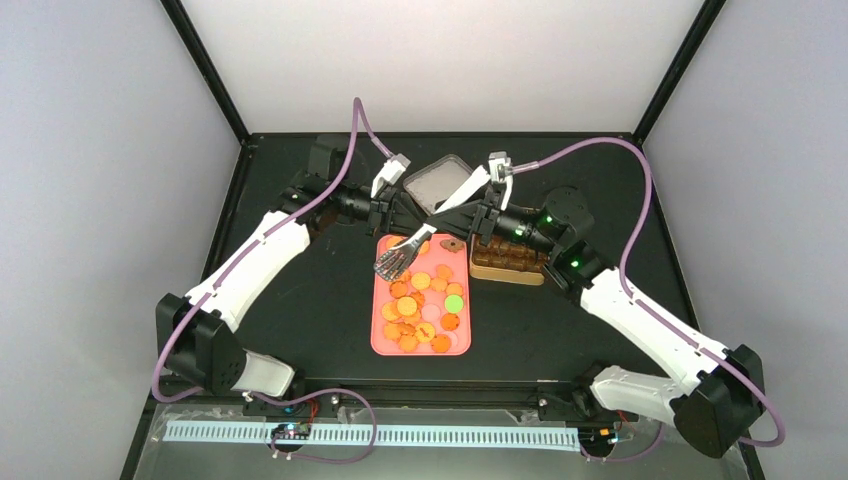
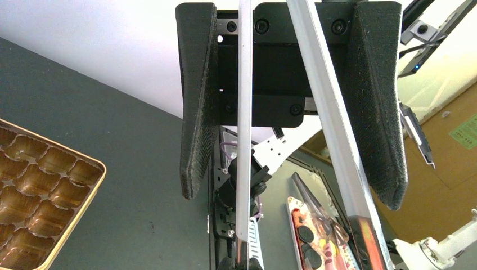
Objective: Pack the cookies
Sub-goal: Pass from the left arm to the right, then pick up the fake cookies from the plate, then place the fake cookies in the empty pocket of the box.
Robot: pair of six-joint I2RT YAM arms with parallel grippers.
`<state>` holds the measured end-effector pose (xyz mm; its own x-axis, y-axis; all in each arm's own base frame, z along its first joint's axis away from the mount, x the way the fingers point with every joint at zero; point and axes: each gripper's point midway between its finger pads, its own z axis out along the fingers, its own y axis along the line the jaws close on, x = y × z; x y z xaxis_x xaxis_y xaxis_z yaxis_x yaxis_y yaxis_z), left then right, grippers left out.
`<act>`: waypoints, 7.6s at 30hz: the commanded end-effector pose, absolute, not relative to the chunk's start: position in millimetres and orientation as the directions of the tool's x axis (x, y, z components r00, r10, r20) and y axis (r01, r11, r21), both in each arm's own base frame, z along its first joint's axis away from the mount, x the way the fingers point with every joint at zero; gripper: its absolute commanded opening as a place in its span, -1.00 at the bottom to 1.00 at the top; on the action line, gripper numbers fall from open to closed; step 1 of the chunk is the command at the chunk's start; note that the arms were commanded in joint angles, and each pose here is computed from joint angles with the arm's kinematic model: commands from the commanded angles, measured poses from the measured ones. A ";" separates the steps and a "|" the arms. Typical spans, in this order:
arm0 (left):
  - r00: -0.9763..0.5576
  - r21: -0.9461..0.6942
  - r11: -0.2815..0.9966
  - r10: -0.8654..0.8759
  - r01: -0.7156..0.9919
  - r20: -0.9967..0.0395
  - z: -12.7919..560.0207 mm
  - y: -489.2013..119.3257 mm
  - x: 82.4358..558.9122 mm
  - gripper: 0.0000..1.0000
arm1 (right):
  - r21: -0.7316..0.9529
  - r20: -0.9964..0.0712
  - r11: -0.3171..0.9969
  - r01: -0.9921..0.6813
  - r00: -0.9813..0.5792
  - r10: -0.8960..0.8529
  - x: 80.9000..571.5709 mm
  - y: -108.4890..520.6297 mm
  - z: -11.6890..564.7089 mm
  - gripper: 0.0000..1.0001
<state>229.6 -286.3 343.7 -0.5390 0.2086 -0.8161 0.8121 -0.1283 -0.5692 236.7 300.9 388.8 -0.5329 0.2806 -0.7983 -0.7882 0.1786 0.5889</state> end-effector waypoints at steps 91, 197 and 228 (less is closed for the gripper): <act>-0.280 -0.158 0.306 0.413 0.939 -0.867 302.0 -220.4 276.7 0.16 | 0.451 -0.870 0.310 -0.837 -0.489 -0.054 220.4 301.5 342.1 -0.34; -0.620 -0.285 0.678 0.319 0.678 -0.717 218.8 -90.1 289.7 0.63 | 0.233 -0.901 0.790 -0.566 -0.431 -0.042 233.9 279.9 240.6 -0.98; -0.715 -0.335 0.681 0.403 0.651 -0.571 122.9 -117.9 319.6 0.60 | -0.070 -0.946 0.968 -0.242 -0.293 -0.141 457.6 200.9 297.4 -0.98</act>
